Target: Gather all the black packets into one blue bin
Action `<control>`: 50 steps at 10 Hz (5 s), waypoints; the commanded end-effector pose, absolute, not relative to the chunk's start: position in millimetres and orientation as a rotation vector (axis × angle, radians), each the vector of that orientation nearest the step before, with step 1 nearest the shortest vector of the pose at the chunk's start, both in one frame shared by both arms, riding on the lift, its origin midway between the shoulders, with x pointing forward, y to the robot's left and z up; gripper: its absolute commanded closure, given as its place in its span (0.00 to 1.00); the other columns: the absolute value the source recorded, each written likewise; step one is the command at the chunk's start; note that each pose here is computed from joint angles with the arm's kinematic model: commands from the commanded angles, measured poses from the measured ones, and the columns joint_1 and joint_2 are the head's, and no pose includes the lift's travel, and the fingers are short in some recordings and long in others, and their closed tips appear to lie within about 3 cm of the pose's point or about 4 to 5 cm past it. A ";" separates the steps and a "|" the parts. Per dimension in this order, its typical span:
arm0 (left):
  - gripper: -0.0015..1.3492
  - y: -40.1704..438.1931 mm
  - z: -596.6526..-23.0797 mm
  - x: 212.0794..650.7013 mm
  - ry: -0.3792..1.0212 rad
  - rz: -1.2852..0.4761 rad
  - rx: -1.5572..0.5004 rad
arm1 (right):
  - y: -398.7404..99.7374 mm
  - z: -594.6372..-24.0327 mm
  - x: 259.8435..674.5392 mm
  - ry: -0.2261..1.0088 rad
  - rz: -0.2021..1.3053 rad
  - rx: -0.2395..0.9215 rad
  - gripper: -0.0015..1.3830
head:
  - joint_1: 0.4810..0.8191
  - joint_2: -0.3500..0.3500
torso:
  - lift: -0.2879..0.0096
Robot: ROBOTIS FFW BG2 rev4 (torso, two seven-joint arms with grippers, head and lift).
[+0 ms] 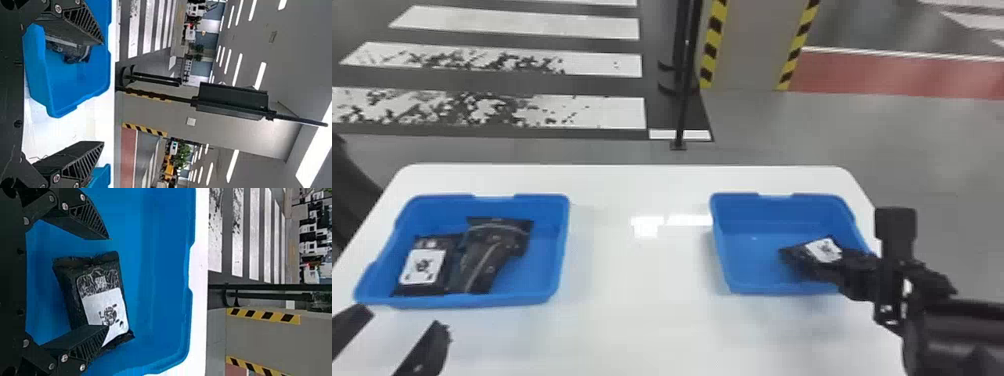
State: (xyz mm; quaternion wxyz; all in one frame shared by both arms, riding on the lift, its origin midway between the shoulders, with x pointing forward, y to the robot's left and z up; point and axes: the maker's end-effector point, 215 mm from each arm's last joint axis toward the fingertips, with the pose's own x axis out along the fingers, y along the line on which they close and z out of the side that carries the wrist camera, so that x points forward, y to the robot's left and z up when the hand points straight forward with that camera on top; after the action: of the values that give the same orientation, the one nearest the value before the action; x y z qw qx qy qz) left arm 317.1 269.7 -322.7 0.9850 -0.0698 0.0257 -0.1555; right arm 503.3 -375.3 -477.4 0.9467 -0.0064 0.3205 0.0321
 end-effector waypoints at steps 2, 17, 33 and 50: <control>0.10 262.0 -325.9 324.4 0.043 -0.330 -0.166 | -388.8 -493.5 511.9 0.711 0.042 -0.008 0.20 | 0.63 0.28 | 0.60; 0.11 249.7 -324.9 339.3 0.017 -0.370 -0.186 | -395.0 -494.2 531.3 0.650 0.048 -0.048 0.92 | 0.63 0.24 | 0.60; 0.11 136.4 -292.2 411.4 0.045 -0.811 -0.534 | -113.2 -289.6 450.6 0.216 0.578 -0.240 0.92 | 0.63 0.51 | 0.60; 0.88 45.9 -260.4 490.6 -0.116 -0.914 -0.958 | -28.0 -270.0 404.1 0.137 0.787 -0.170 0.80 | 0.63 0.50 | 0.60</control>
State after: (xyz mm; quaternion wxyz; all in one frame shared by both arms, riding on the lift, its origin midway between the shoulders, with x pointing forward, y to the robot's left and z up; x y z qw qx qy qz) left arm 488.7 40.5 -261.3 0.7841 -0.4460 -0.0476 -0.4289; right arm 402.6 -28.8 -270.0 0.9176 -0.0860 0.0731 0.3811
